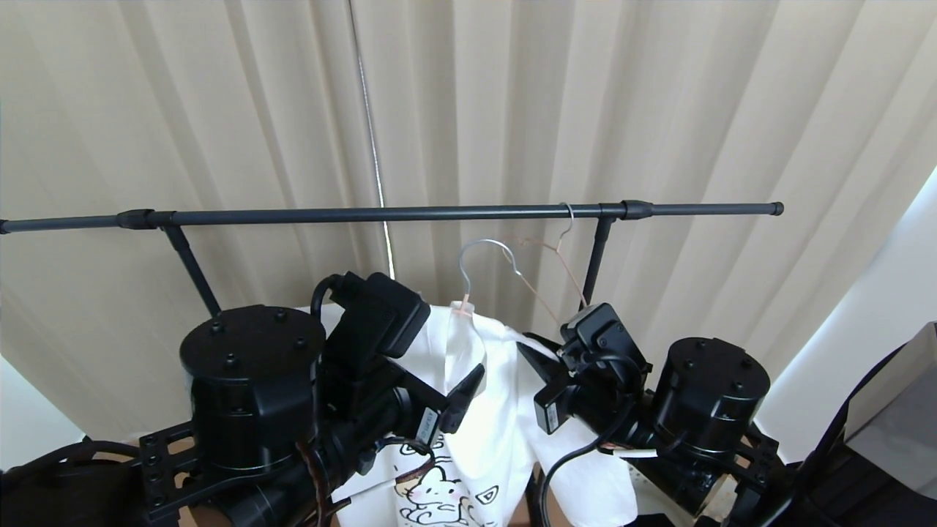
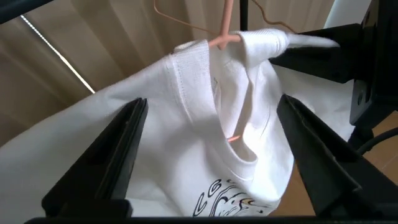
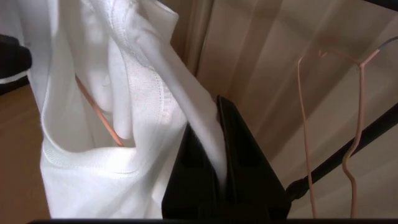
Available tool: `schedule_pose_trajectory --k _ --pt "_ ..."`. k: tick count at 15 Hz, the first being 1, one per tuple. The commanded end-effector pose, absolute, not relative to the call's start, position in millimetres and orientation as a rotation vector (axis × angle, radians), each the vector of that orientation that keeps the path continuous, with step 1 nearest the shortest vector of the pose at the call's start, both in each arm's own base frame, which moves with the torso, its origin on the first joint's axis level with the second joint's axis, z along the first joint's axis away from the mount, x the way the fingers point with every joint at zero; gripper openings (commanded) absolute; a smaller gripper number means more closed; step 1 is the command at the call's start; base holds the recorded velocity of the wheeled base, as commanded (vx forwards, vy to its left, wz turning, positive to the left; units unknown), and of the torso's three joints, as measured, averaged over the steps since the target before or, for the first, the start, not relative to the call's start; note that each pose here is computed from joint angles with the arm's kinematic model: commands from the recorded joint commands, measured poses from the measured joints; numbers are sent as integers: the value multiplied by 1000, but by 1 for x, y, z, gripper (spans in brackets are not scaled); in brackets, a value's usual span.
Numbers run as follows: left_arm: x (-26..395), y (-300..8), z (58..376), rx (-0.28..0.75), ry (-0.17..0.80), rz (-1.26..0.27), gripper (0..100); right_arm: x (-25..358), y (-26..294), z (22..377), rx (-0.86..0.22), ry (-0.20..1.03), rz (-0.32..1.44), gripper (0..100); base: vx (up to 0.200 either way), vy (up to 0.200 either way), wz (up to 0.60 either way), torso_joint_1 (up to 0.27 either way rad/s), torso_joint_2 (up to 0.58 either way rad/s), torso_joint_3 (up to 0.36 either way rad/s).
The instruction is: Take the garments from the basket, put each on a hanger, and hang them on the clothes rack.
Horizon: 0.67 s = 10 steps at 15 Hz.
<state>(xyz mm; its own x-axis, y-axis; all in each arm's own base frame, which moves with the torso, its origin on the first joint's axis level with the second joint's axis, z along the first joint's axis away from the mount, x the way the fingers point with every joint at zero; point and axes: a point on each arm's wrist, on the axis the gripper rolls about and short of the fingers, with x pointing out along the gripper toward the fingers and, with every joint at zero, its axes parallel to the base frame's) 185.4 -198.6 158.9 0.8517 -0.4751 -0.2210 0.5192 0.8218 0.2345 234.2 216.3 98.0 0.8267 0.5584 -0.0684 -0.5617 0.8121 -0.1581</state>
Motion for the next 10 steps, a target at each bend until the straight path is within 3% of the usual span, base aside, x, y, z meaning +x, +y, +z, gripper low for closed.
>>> schedule_pose_trajectory --k 1,6,7,10 --pt "184 -195 157 294 160 -526 100 235 217 95 -177 25 598 0 0 0 0 0 0 0" --pt "175 -170 173 262 90 -489 100 237 215 96 -175 22 593 0 0 0 0 0 0 0" --pt "175 -138 193 298 12 -380 100 243 206 102 -165 10 566 0 0 0 0 0 0 0" --pt "171 -110 209 282 2 -286 100 246 198 110 -155 -13 550 0 0 0 0 0 0 0"
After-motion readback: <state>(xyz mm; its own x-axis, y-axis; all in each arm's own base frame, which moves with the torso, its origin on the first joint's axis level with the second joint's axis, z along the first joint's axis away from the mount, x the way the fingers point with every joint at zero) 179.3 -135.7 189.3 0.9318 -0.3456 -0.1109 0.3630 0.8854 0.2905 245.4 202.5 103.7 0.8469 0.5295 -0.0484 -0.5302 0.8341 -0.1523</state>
